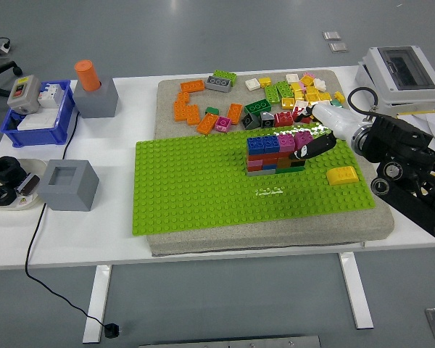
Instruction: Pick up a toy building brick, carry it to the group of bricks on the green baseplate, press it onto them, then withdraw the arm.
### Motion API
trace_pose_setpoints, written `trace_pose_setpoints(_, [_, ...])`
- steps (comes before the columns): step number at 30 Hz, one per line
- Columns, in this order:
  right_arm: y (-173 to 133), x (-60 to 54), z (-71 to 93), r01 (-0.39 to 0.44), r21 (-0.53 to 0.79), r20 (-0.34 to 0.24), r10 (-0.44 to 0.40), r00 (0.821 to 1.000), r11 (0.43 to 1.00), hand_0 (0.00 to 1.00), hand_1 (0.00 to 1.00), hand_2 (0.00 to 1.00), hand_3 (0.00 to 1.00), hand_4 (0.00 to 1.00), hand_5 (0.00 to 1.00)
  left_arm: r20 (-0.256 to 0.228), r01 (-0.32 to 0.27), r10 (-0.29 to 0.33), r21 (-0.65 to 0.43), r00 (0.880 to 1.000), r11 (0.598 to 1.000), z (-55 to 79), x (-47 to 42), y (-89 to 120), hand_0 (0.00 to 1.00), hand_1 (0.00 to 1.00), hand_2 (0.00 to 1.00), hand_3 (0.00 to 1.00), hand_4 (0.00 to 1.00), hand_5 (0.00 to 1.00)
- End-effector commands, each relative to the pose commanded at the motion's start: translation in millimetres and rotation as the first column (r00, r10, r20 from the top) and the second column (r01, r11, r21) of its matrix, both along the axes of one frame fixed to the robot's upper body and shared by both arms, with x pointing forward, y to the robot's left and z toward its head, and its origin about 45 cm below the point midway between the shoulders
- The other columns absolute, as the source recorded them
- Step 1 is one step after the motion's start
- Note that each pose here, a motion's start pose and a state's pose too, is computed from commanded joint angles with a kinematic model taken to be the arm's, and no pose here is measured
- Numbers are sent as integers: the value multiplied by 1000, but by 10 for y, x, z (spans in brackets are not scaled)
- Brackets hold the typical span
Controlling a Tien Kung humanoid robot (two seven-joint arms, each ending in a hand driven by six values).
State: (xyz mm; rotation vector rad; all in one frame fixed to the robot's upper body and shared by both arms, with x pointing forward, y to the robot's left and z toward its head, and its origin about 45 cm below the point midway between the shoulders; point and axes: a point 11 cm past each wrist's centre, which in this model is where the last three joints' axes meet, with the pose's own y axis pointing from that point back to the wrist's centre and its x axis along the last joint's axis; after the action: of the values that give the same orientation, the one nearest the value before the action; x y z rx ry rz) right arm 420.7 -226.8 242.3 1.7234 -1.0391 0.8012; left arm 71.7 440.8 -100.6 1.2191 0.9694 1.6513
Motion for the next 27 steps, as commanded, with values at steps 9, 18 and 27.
trace_pose_setpoints(9, [-90,-146,110,-8,54,48,6,999,999,914,863,896,691,998,377,-4,-3,3,-3,1000,1000,-10,-31,-13,629,583,546,575,598,223])
trace_pose_setpoints(18, [-158,-185,74,4,73,57,-8,998,997,915,863,891,633,998,397,-5,-3,3,-6,1000,1000,-19,-38,-34,629,583,547,575,598,225])
trace_pose_setpoints(27, [-141,-222,13,7,96,49,-12,999,995,917,861,889,610,998,417,-7,-2,2,-8,1000,1000,-22,-44,-39,629,584,548,576,596,229])
